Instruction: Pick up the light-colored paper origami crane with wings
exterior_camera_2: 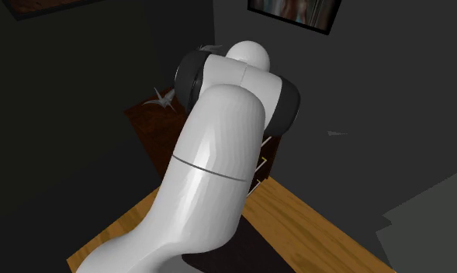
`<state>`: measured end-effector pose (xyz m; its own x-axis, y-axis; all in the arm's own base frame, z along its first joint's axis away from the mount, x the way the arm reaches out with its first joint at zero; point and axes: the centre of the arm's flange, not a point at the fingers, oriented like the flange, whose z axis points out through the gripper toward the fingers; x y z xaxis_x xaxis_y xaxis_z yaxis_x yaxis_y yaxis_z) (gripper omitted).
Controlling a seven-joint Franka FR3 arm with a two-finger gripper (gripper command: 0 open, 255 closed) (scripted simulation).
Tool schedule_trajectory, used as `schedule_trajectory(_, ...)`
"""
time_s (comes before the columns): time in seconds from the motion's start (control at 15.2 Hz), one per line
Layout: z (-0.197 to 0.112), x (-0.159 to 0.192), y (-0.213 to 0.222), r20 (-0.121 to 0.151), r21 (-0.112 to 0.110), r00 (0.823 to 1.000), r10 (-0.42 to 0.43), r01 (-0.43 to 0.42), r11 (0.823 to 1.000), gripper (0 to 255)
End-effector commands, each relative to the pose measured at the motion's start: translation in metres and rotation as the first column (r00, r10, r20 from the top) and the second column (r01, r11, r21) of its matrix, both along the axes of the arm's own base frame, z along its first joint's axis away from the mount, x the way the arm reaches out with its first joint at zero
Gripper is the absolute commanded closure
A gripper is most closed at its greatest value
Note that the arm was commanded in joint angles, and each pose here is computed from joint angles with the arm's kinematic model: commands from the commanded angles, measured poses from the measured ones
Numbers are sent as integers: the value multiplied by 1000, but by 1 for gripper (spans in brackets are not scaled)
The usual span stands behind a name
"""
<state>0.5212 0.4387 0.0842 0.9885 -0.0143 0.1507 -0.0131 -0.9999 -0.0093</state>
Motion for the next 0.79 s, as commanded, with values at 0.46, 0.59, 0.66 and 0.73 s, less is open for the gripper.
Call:
schedule_trajectory(0.46, 20, -1, 0, -1, -1, 1000, 0, 0, 1000, 255)
schedule_trajectory(0.59, 30, -1, 0, -1, -1, 1000, 0, 0, 1000, 255)
schedule_trajectory(0.66, 35, -1, 0, -1, -1, 1000, 0, 0, 1000, 255)
schedule_trajectory(0.73, 41, -1, 0, -1, -1, 1000, 0, 0, 1000, 255)
